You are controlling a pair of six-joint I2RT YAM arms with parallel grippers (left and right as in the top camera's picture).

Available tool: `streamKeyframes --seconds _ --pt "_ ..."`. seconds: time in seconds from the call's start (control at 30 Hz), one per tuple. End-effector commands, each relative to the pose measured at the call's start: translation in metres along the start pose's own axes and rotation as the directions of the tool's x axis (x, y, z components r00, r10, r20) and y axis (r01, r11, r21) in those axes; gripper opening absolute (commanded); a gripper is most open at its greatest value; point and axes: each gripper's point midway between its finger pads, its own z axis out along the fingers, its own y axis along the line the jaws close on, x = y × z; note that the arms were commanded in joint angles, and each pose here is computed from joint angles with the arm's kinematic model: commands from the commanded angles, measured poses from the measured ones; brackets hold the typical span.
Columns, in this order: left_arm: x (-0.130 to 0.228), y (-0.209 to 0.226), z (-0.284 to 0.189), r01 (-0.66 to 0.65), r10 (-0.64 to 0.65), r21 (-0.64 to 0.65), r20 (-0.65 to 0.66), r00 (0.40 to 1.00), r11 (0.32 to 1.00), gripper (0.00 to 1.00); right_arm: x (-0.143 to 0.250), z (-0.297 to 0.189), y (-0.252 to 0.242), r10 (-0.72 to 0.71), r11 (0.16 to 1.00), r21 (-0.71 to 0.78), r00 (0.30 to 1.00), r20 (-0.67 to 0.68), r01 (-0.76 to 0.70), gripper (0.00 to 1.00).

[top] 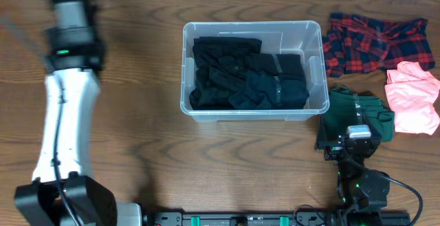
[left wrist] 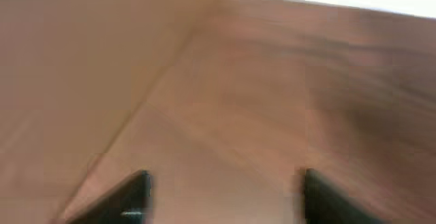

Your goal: Pack container

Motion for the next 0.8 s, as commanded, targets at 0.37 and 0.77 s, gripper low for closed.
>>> streamKeyframes --seconds 0.37,0.77 --pt "0.065 0.206 0.042 0.220 -0.293 -0.414 -0.120 0.949 0.883 0.98 0.001 0.000 -0.004 -0.014 1.000 0.019 1.000 -0.003 0.014 0.99" --pt "0.080 0.236 0.042 0.245 -0.340 -0.470 -0.127 0.932 0.848 0.98 0.001 0.000 -0.004 -0.014 1.000 0.019 1.000 -0.003 0.014 0.99"
